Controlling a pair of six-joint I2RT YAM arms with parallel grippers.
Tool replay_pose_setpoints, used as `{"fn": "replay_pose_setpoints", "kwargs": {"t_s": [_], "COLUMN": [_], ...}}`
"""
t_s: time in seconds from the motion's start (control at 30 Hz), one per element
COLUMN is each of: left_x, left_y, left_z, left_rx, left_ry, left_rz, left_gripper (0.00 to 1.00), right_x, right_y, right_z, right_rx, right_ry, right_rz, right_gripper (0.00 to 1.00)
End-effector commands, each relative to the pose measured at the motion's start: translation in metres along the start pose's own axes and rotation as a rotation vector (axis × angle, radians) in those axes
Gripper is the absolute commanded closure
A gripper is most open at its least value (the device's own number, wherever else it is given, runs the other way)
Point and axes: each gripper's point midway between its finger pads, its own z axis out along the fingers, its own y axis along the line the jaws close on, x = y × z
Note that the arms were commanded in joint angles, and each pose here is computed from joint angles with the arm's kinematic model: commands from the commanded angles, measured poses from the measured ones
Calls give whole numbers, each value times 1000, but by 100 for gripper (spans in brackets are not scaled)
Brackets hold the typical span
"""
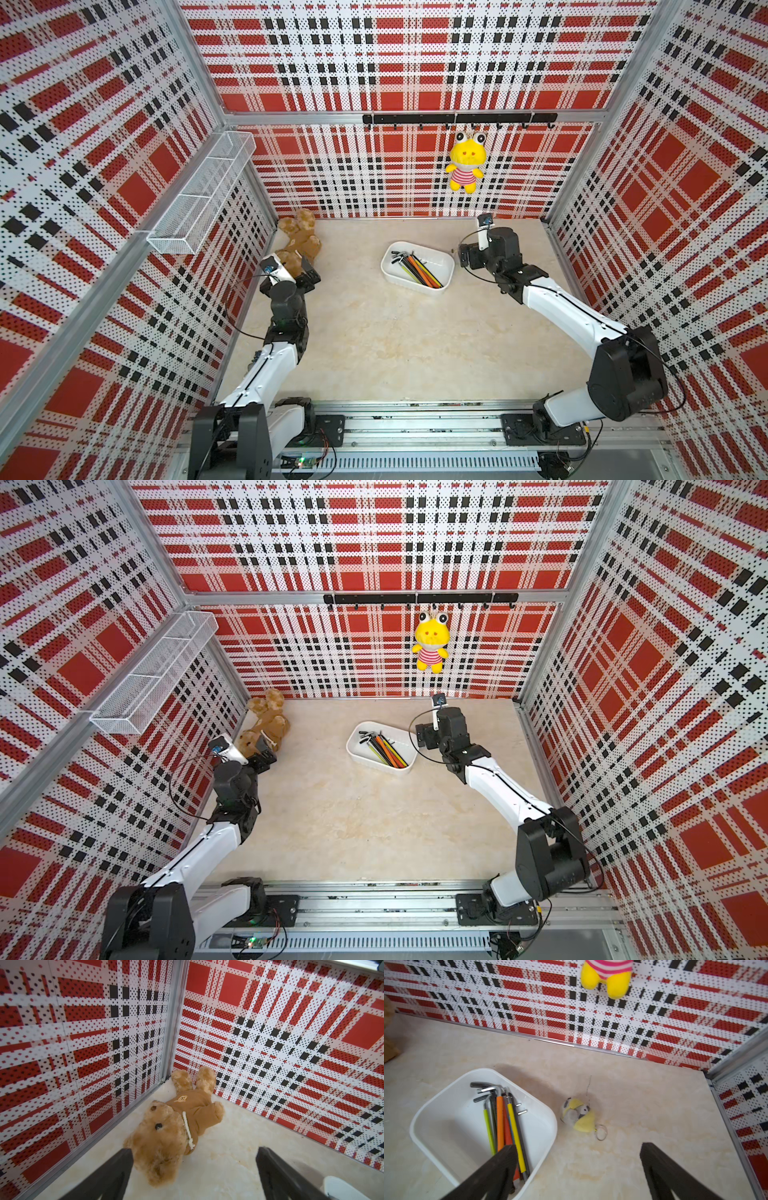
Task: Put the hex key on the desktop into the storage box
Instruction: Reset both arms
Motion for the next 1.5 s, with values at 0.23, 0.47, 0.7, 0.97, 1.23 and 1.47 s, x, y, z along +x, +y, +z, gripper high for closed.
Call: {"fn": "replay_pose_setpoints", "kwargs": {"t_s": [0.23, 0.47, 0.7, 0.97, 1.23, 1.47], "left_x": [3, 34, 56, 55, 58, 63], "left_y": [6, 3, 9, 9, 2, 3], "left_z": [1, 12, 11, 5, -1, -7], "left_rx": [12, 52, 52, 63, 89, 88], "left_ry": [-125, -63, -56, -72, -86, -121], "left_rz": [59, 78, 81, 81, 108, 110], "left_gripper": [1, 0, 0, 0, 0, 1], "right_x": [57, 139, 173, 214, 260, 262], "right_y": [-68, -70, -70, -76, -78, -78], "right_z": [-7, 1, 7, -1, -18, -13], "right_rx": [108, 131, 139, 160, 173, 174], "right_ry": [23, 204, 292, 379, 479, 491], "right_rz": [185, 170, 161, 162, 157, 156], "right_gripper": [0, 0, 0, 0, 0, 0]}}
